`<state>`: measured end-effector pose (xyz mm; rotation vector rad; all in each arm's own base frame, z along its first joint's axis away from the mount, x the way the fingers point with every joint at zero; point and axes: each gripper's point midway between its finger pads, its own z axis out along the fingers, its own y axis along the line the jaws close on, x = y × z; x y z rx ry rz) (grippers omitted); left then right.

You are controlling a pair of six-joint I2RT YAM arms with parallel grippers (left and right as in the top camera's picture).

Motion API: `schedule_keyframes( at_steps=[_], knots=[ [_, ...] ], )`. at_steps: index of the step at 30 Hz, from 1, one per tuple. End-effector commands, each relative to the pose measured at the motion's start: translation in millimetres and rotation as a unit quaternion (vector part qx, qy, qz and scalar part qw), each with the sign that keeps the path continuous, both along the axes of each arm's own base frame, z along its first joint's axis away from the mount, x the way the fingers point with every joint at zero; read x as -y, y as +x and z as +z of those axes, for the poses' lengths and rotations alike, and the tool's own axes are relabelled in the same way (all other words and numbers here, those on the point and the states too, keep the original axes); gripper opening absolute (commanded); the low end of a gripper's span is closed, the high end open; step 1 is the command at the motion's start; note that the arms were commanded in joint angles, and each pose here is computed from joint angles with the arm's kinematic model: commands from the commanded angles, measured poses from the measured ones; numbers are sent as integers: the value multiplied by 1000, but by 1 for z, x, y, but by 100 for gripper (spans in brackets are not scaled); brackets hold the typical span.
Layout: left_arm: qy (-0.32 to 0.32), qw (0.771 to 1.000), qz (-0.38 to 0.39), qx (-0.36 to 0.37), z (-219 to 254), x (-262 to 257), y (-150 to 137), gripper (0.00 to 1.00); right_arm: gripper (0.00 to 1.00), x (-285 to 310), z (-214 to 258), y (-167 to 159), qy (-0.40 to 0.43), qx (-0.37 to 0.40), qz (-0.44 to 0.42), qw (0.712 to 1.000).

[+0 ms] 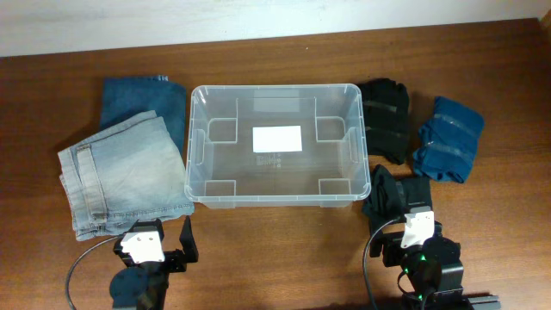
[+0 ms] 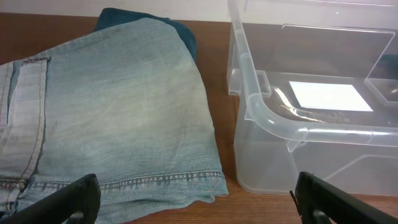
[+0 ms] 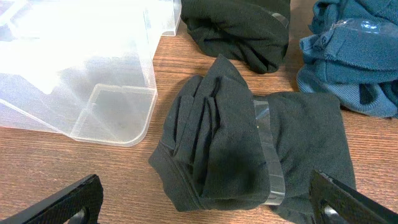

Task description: Pack container

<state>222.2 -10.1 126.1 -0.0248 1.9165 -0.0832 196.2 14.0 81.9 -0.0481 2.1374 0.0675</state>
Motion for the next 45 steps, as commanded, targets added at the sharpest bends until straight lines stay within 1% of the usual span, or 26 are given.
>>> schedule_keyframes(
  at_steps=[1,45],
  knots=[
    [7,1000,-5,2,-2,0,0,100,99,1,0,0,1,3,-1,1000],
    [7,1000,-5,8,1,1,1,100,98,1,0,0,1,3,-1,1000]
  ],
)
